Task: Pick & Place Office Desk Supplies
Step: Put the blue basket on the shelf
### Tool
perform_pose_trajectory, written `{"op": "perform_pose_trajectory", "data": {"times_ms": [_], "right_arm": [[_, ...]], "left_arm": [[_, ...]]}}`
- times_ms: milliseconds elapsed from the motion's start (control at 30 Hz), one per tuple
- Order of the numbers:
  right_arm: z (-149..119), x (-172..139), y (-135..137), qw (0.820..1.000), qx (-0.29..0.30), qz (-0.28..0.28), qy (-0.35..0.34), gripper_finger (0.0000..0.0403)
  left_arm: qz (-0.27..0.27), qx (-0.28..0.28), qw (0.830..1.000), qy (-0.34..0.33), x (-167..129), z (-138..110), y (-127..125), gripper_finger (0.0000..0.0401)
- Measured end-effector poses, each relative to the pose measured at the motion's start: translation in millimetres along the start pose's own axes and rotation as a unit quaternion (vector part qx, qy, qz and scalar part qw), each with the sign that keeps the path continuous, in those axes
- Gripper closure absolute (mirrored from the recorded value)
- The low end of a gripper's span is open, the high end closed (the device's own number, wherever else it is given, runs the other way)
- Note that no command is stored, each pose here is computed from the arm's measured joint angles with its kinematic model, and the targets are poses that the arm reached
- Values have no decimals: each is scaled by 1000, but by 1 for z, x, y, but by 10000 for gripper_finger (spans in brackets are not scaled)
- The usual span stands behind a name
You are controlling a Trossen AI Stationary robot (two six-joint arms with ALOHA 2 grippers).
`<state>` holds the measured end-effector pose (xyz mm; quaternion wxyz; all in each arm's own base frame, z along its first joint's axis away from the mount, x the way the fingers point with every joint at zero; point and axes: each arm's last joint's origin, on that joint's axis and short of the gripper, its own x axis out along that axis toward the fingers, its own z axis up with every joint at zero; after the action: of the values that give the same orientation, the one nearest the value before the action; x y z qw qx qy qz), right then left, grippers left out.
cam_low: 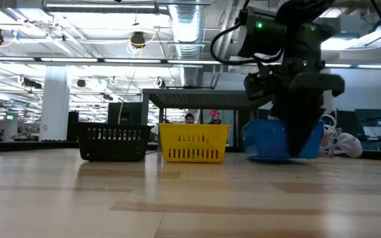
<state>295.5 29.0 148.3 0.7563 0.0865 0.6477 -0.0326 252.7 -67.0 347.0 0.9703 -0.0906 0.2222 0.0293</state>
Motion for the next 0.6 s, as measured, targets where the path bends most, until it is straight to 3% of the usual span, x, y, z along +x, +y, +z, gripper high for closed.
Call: {"op": "perform_pose_trajectory", "data": {"times_ms": [600], "right_arm": [[6,-31,53,1000,-19,14,-19,403]], "left_arm": [[9,8,1000,26,0,-5,2,225]]}}
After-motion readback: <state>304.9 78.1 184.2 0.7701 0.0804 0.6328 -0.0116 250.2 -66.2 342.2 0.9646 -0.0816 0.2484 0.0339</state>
